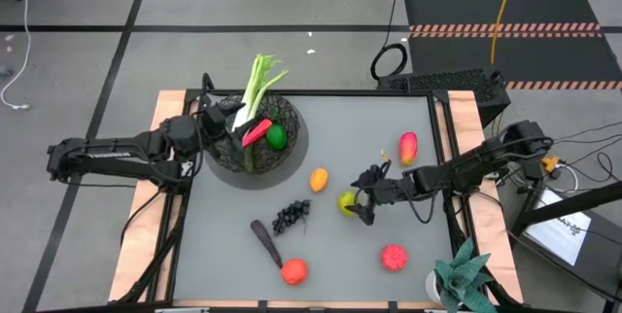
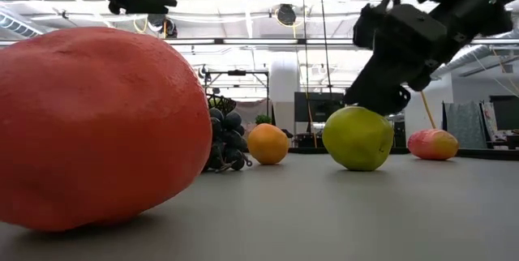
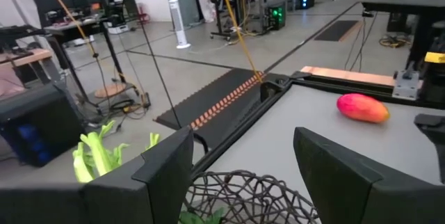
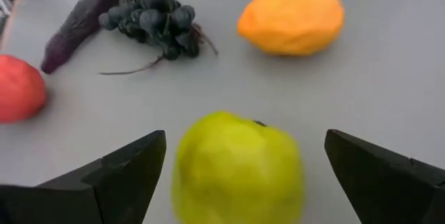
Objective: Build produce basket
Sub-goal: Put the green apple into the wire basket
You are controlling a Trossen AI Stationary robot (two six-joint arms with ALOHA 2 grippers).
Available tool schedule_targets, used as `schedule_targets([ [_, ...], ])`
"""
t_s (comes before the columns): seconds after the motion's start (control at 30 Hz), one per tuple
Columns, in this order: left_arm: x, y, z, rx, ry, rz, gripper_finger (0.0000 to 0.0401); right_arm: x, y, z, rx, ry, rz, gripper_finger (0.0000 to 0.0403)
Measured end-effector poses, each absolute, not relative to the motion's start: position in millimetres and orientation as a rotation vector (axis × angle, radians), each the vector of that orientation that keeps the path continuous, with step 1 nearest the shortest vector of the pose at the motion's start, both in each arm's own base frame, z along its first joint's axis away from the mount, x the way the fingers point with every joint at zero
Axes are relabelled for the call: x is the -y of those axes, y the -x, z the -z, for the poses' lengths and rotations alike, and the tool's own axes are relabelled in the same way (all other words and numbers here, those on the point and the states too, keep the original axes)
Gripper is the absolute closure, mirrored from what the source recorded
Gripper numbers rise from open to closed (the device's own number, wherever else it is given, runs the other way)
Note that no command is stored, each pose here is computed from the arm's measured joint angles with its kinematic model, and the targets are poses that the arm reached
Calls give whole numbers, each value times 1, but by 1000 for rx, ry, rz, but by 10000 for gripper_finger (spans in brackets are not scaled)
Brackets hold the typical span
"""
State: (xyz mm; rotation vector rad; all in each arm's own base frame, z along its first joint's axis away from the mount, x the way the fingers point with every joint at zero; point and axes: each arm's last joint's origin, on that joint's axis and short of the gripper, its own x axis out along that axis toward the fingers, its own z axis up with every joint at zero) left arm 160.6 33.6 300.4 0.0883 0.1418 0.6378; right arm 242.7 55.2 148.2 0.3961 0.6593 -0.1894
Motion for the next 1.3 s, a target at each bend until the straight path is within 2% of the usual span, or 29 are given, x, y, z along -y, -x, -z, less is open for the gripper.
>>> schedule_targets([
  [0.1,-35,-162,-299,-152,-90,-645,153,-52,-245,-141,-700,-460,186,14],
  [0.3,-36,-170,-298,-145,-92,-643,153,-47,-247,-131,-745,-453,203,18],
  [0.57,-37,-177,-295,-155,-108,-641,153,-45,-248,-131,-756,-425,156,84],
  [0.67,-37,-177,-295,-154,-103,-641,153,-46,-249,-134,-734,-378,127,89],
  [0.8,-35,-177,-293,-167,-78,-631,153,-45,-251,-150,-624,-250,59,75],
  [1.0,-29,-176,-285,-228,-13,-595,153,-43,-252,-180,-419,-26,65,75],
  [1.3,-11,-175,-272,-331,101,-465,153,-42,-257,-205,-205,467,56,76],
])
